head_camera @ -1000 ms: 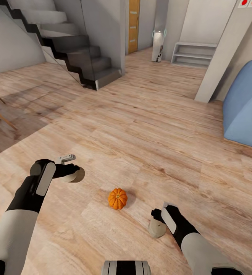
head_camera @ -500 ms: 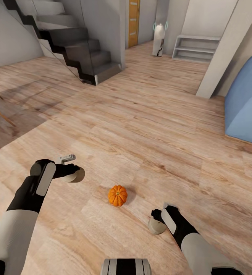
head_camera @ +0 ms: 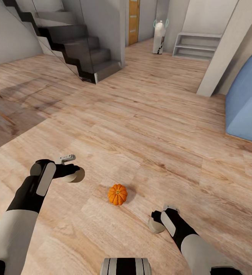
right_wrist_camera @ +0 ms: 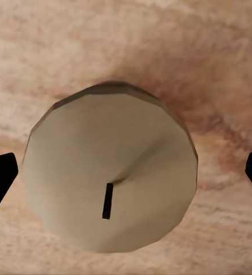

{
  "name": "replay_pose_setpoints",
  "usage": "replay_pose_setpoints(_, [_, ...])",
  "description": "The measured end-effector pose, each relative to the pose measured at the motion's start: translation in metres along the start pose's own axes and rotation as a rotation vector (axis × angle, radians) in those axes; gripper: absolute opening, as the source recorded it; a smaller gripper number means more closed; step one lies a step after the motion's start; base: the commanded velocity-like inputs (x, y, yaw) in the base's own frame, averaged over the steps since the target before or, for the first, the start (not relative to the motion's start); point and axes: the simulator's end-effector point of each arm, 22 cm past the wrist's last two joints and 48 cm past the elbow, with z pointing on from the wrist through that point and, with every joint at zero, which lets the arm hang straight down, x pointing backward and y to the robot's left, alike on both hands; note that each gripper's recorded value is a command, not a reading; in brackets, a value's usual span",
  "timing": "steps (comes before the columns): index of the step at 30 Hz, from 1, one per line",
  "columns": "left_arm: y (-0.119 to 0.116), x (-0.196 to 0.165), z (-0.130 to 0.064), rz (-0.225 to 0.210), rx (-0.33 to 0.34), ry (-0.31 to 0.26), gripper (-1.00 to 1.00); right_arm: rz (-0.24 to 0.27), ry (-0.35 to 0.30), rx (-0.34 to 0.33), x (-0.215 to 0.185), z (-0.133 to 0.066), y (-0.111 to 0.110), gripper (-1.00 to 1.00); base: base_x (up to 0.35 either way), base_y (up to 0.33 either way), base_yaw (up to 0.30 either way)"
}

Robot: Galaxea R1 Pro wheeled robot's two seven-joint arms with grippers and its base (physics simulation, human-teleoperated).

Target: Place each of the two pumpkins and all three candles from the living room inside a cabinet in the living room (use any cabinet), then make sure every cabinet is closed, and position the cauldron so it is next to a table in the living room.

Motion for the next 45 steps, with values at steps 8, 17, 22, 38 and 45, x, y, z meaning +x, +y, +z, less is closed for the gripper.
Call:
replay_pose_setpoints(8, [0.0,0.0,0.0,0.0,0.001,-0.001,-1.0,-0.003,0.001,-0.005,0.002,0.0,0.004,1.0,0.0,0.0,0.0])
replay_pose_setpoints(17, [0.0,0.005,0.007,0.002,-0.002,0.012,-1.0,0.0,-0.016,-0.002,0.001,0.005,0.005,1.0,0.0,0.0,0.0])
replay_pose_setpoints(22, [0.001,0.009,0.011,0.002,-0.003,0.02,-1.0,-0.005,-0.013,-0.001,0.004,0.008,0.005,1.0,0.0,0.0,0.0])
replay_pose_setpoints(38, [0.002,0.013,0.018,0.002,-0.008,0.031,-1.0,-0.004,-0.027,0.001,0.005,0.013,0.006,1.0,0.0,0.0,0.0])
replay_pose_setpoints(45, [0.002,0.013,0.017,0.003,-0.008,0.03,-1.0,-0.004,-0.027,0.0,0.005,0.013,0.006,1.0,0.0,0.0,0.0])
